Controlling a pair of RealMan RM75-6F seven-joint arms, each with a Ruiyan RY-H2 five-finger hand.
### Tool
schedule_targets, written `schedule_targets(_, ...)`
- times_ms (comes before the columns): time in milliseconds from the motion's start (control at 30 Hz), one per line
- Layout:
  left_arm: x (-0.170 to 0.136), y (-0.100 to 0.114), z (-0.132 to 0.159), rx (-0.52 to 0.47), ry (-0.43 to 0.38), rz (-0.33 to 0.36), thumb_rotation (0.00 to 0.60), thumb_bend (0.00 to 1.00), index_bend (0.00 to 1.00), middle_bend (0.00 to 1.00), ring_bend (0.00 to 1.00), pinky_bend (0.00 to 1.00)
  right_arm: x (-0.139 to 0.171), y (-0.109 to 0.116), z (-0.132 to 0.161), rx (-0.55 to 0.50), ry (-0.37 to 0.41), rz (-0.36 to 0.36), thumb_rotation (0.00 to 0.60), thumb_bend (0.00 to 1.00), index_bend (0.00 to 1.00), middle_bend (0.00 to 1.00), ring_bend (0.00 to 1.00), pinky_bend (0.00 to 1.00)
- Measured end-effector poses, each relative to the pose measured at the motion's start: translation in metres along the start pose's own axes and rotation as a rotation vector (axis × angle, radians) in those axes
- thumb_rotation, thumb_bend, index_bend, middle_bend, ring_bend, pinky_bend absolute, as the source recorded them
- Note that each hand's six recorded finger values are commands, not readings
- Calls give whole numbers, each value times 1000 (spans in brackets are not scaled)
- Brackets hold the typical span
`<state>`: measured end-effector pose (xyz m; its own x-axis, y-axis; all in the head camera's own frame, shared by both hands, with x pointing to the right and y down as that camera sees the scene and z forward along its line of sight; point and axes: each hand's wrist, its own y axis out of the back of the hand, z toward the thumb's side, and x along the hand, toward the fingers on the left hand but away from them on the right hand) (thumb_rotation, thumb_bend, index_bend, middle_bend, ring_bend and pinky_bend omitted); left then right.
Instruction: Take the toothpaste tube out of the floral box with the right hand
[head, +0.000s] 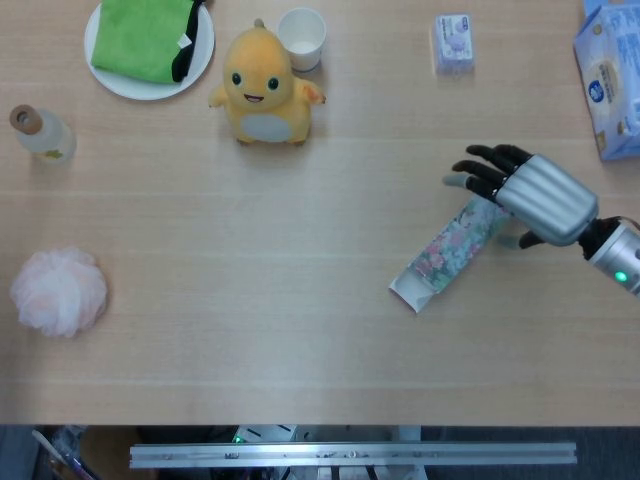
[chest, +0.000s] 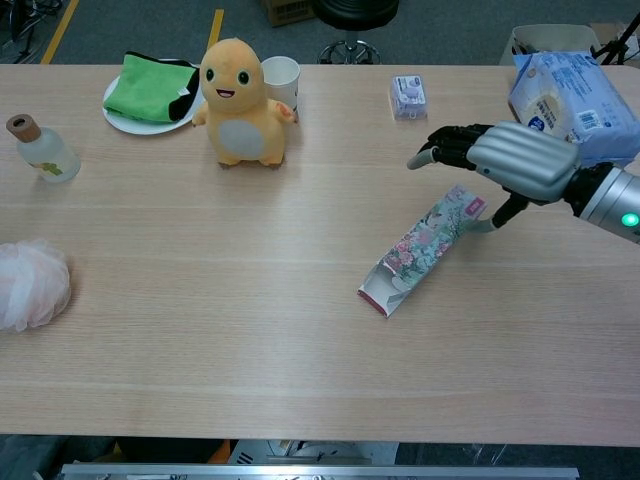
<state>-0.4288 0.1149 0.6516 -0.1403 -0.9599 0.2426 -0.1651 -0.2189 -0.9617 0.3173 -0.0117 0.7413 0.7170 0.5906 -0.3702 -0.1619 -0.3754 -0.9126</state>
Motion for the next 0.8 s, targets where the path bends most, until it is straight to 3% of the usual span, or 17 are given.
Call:
schedule_targets(300,2,-2,-2,-5,2,-10,600,171,364,256,178,278,-9,-14,16,16,88,59,600,0,191,202,112,238)
schedule_targets(800,0,-7,-9,-23,17,-21,600,171,365,258,178,278,-25,-31,21,103,146,105,600,0,190,202,112,216)
